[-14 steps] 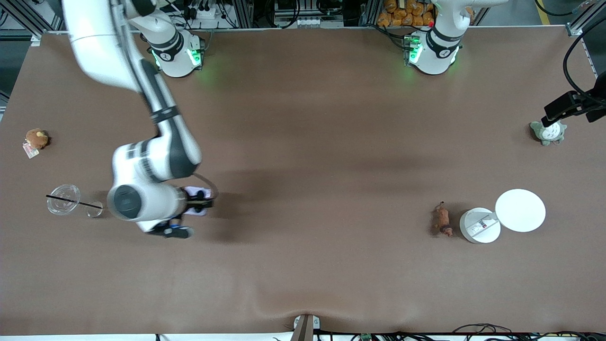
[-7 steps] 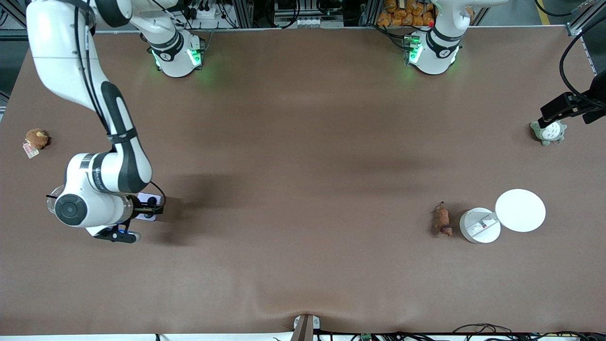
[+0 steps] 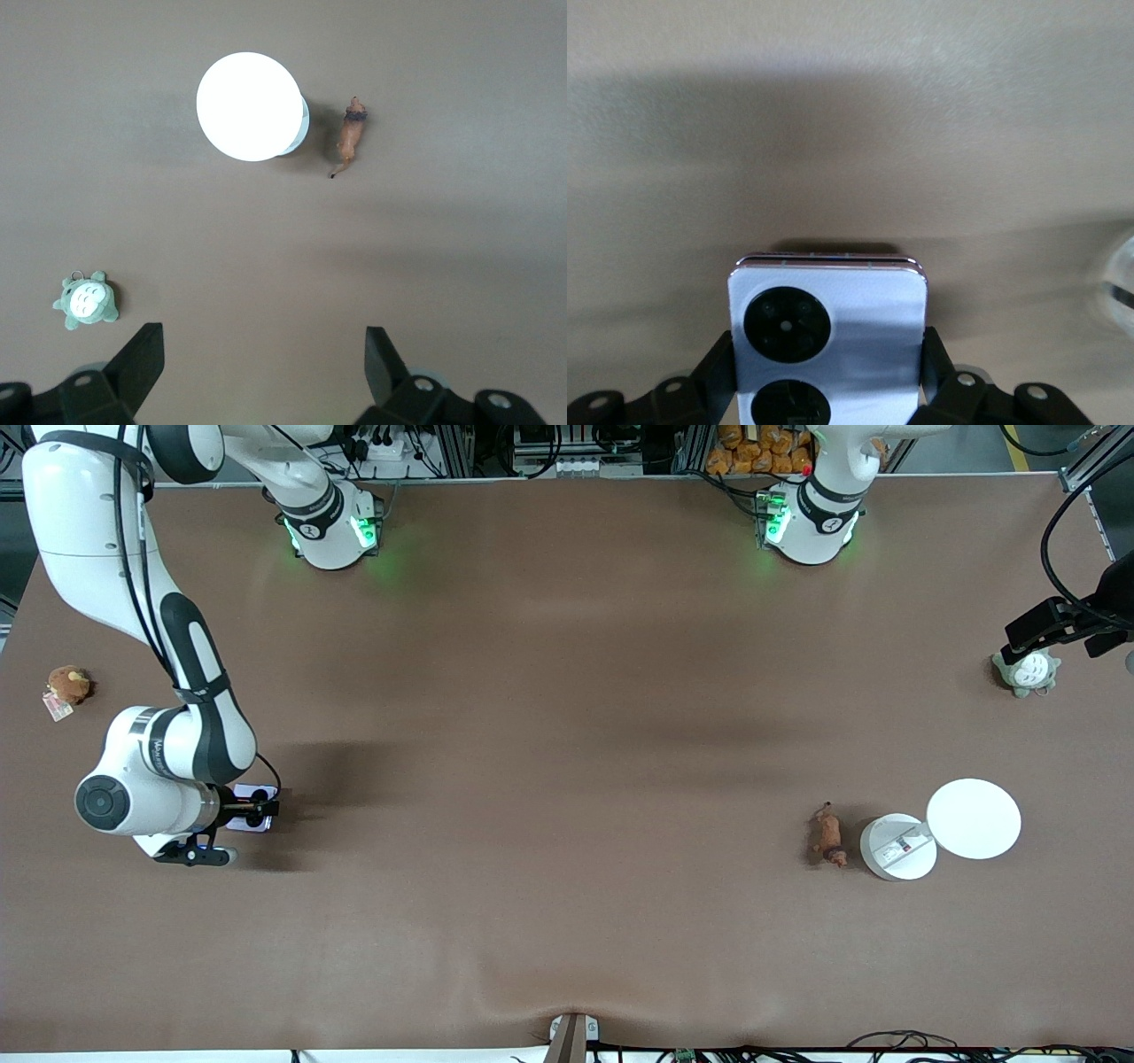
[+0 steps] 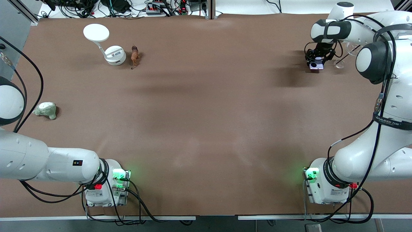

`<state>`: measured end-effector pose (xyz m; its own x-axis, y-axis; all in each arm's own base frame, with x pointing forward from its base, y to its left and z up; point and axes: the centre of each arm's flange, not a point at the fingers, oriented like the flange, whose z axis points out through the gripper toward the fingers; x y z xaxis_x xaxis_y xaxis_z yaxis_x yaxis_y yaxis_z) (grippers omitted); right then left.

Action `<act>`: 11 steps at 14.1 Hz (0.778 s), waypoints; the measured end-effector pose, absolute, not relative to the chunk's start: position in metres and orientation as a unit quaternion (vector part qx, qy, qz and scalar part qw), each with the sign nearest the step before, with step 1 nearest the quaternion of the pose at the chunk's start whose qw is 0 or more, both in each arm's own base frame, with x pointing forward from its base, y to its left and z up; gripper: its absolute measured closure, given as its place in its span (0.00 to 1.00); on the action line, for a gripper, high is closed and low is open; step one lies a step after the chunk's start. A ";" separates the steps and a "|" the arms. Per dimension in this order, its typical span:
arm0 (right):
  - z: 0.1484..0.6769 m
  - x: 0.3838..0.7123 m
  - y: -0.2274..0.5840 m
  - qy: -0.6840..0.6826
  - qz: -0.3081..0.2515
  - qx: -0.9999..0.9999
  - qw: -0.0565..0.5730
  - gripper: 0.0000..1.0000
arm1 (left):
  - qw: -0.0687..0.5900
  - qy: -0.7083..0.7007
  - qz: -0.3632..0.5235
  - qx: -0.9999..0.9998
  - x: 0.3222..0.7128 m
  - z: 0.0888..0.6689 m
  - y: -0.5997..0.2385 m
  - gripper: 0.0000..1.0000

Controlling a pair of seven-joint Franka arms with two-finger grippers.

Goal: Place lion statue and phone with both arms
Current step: 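Carry the phone with the right gripper toward the clear cup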

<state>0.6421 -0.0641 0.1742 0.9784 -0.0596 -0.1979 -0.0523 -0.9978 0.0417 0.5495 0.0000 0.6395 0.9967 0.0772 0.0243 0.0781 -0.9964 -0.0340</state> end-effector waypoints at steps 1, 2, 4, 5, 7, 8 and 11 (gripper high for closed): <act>0.169 0.638 -0.063 -0.024 -0.100 0.995 0.017 0.15 | 0.017 -0.039 -0.013 -0.999 0.550 0.640 0.000 0.00; 0.167 0.637 -0.062 -0.016 -0.100 0.995 0.016 0.15 | 0.017 -0.038 -0.014 -0.999 0.550 0.640 0.000 0.00; 0.167 0.637 -0.069 -0.002 -0.098 0.995 0.014 0.15 | 0.017 -0.038 -0.014 -0.999 0.551 0.639 -0.001 0.00; 0.167 0.636 -0.076 0.001 -0.099 0.995 0.013 0.15 | 0.017 -0.038 -0.014 -0.999 0.551 0.639 -0.001 0.00; 0.168 0.635 -0.087 0.004 -0.097 0.995 0.011 0.08 | 0.017 -0.038 -0.017 -0.999 0.552 0.639 -0.001 0.00; 0.170 0.637 -0.087 0.006 -0.095 0.995 0.011 0.01 | 0.017 -0.037 -0.019 -0.999 0.552 0.641 -0.002 0.00; 0.187 0.648 -0.078 0.013 -0.101 0.995 0.006 0.00 | 0.017 -0.022 -0.023 -0.999 0.552 0.643 -0.019 0.00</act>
<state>0.6481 -0.0783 0.1873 0.9794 0.0252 -0.2003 0.0276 -0.9996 0.0094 0.5519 -0.0190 0.6432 0.9980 0.0427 0.0467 0.0442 -0.9985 -0.0325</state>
